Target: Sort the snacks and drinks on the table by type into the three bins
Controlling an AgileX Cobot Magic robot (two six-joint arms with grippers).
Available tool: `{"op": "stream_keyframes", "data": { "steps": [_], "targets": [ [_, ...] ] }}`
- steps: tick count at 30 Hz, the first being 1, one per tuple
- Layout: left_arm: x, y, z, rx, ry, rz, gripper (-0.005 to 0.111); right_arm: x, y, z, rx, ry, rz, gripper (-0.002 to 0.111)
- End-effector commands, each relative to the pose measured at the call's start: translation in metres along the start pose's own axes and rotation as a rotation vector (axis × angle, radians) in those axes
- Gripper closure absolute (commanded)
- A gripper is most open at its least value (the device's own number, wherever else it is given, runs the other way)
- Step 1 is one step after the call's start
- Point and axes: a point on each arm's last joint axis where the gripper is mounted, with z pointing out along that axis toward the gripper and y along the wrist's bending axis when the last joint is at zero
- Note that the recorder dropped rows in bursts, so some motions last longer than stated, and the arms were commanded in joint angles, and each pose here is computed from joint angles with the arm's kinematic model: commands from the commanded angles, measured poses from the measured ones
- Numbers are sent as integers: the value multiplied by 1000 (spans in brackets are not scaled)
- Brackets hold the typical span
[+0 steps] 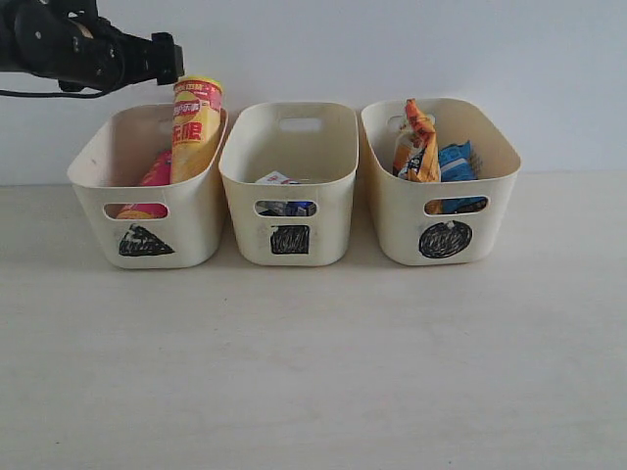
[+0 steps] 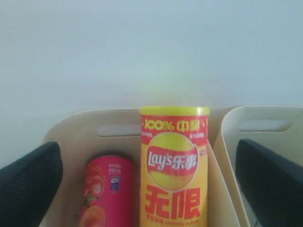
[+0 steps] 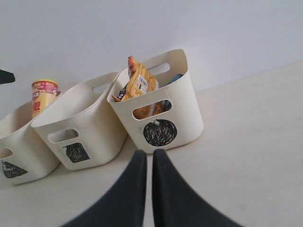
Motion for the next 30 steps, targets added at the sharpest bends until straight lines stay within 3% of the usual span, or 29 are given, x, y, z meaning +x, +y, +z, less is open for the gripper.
{"op": "stream_keyframes", "data": {
  "steps": [1, 3, 8, 19, 23, 30],
  "targets": [
    [-16, -3, -13, 1, 23, -12, 24, 2, -1, 0, 3, 8, -13, 107],
    [-20, -4, -20, 1, 37, -21, 39, 2, -1, 0, 2, 10, -14, 107],
    [-27, -5, -38, -3, 95, -23, 103, 2, -1, 0, 2, 12, -14, 107],
    [-50, -12, -95, 30, 157, -113, 102, 3, -1, 0, 1, 16, -16, 107],
    [-70, -16, -128, 61, 95, -135, 102, 3, -1, 0, 1, 18, -32, 107],
    [-104, -21, -204, 91, -53, -86, 102, -4, -2, 0, 17, -56, -205, 107]
  ]
}}
